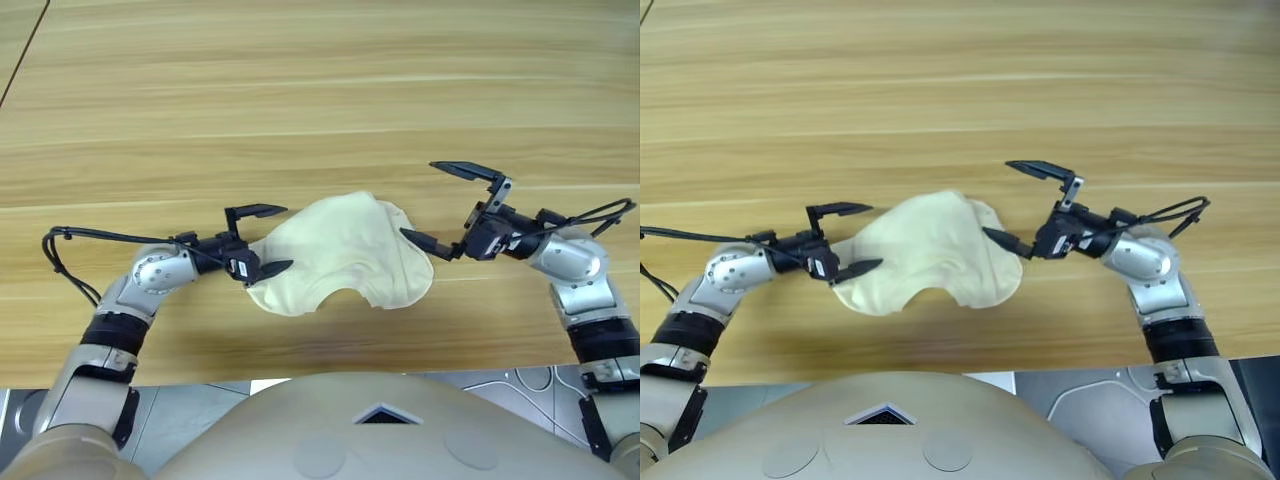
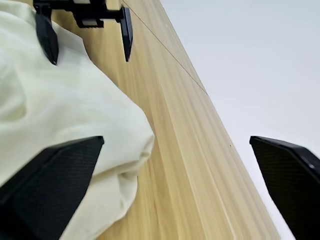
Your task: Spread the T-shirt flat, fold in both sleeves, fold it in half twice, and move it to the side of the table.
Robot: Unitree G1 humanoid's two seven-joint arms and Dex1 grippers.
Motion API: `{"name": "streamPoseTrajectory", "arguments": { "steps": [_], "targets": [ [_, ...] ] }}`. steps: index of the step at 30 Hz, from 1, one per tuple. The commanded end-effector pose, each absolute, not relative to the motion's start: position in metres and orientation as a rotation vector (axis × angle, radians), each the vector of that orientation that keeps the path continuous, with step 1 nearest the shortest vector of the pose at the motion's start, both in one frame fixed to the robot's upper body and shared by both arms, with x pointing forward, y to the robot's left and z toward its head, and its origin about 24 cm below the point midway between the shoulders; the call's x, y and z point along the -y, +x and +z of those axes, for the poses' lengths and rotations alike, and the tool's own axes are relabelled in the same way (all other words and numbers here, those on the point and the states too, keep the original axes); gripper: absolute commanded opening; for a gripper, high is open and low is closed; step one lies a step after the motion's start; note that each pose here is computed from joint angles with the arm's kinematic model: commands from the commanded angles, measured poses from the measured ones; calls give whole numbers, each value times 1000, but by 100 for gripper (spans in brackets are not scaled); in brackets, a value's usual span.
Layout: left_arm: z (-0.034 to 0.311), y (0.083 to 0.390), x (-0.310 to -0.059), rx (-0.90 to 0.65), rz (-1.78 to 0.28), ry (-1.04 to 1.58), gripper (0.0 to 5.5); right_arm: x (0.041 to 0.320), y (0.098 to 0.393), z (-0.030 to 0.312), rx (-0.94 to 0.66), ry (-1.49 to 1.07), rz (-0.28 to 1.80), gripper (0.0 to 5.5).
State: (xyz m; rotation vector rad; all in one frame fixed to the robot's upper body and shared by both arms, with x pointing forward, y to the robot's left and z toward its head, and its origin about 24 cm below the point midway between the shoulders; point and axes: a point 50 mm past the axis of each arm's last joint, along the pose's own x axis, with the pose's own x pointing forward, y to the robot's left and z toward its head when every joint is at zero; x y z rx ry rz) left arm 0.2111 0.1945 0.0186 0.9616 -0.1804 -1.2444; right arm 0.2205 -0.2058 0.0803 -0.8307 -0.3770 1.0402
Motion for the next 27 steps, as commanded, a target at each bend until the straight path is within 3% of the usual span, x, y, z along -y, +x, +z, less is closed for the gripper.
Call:
{"name": "streamPoseTrajectory", "arguments": {
  "steps": [1, 9, 16, 23, 27],
  "targets": [
    [-16, 194, -215, -115, -1379, 1105, 538, 209, 228, 80, 332, -924, 1030, 540],
    [-16, 197, -216, -96, -1370, 1139, 538, 198, 225, 46, 202, -1031, 1119, 540],
    [-17, 193, -218, -99, -1364, 1131, 538, 210, 231, 19, 32, -1153, 1087, 540],
    [-29, 189, -261, -342, -1298, 1231, 538, 254, 232, 31, -55, -1247, 937, 540],
    [-37, 187, -273, -418, -1253, 1262, 538, 261, 232, 38, -46, -1255, 900, 540]
  ]
}}
